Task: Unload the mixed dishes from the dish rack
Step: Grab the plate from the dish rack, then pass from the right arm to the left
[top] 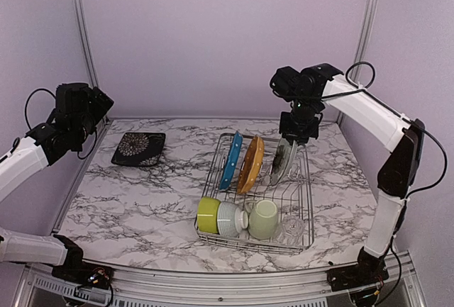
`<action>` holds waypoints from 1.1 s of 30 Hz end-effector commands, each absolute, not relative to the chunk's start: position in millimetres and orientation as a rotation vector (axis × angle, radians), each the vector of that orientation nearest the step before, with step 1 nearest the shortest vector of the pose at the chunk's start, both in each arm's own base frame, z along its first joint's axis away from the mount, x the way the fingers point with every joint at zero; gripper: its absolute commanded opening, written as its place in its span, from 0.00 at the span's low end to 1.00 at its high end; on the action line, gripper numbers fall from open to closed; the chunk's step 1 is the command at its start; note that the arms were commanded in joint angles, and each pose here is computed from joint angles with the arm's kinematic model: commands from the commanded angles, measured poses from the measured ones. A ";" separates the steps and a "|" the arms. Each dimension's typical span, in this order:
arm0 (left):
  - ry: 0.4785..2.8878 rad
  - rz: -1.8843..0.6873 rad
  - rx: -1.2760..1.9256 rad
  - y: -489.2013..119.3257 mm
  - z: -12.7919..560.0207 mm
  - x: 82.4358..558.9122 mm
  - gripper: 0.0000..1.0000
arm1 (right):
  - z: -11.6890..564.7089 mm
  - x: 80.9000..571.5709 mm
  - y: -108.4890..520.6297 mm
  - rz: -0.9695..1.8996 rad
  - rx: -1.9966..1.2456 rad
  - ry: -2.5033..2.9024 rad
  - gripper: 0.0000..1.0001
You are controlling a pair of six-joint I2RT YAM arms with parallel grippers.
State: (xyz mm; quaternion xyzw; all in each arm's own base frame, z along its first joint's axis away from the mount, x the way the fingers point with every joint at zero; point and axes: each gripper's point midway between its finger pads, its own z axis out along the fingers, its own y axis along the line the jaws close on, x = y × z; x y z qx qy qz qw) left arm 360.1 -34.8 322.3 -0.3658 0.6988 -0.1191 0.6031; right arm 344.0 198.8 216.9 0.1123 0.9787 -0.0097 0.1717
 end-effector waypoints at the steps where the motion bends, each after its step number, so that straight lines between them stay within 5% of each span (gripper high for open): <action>1: 1.622 -0.288 -0.809 -40.4 322.4 365.2 0.99 | 271.8 344.9 201.8 0.152 0.370 2.620 0.00; 21: 1.682 -0.420 -0.556 -85.0 348.7 389.1 0.99 | 356.0 344.4 146.6 0.174 0.318 2.362 0.00; 33: 1.671 -0.893 0.051 -200.8 408.1 389.8 0.99 | 456.9 353.0 210.6 0.674 -0.127 1.991 0.00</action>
